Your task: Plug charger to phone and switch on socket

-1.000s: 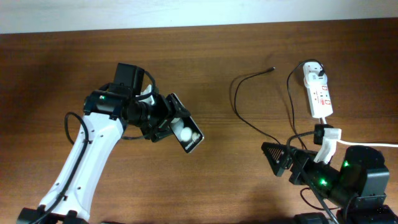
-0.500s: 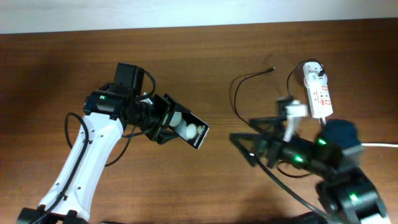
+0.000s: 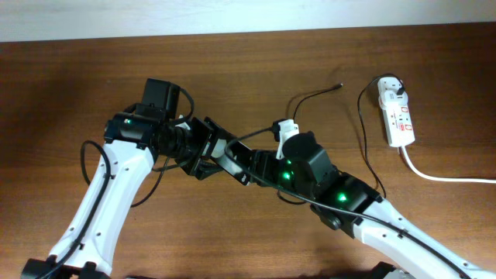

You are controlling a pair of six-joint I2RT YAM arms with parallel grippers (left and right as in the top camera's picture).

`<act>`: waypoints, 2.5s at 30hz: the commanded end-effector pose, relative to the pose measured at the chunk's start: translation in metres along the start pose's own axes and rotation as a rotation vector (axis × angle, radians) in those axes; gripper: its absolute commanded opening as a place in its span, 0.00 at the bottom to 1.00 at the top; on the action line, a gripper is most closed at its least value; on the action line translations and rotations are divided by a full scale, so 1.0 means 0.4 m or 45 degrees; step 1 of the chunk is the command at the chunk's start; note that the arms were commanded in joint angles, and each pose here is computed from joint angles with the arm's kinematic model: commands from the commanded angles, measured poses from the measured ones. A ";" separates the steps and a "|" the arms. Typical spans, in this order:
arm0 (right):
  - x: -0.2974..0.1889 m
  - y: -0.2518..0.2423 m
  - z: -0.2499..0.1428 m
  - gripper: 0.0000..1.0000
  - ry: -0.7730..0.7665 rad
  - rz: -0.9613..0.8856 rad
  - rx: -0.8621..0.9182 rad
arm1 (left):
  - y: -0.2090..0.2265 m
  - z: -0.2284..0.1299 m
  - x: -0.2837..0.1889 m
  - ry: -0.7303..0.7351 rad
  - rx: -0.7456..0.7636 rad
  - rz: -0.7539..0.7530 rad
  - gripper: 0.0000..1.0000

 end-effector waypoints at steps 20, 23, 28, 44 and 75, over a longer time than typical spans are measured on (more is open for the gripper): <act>-0.214 0.037 0.027 0.04 -0.084 0.210 0.175 | 0.004 0.019 -0.121 0.175 0.696 -0.291 0.99; -0.284 0.039 0.026 0.04 -0.151 0.229 0.171 | 0.062 -0.005 -0.163 0.127 0.953 -0.246 0.99; -0.295 0.026 0.005 0.04 -0.117 0.180 0.190 | 0.194 -0.049 -0.235 -0.197 1.060 0.153 0.99; -0.151 -0.015 -0.010 0.04 0.114 0.079 0.556 | 0.295 0.026 0.009 0.211 0.076 -0.668 0.99; -0.147 0.041 0.029 0.04 0.172 0.303 1.083 | 0.185 -0.060 0.025 0.242 -0.169 -0.863 0.29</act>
Point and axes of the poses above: each gripper's point midway between its finger pads, its own x axis out along the fingers, its own y axis along the line the jaws close on, z = x × y, the point moved 8 cm from there along -x, back along the fingers, and after that the axes turned 12 degrees about -x, right-handed, at the moved point
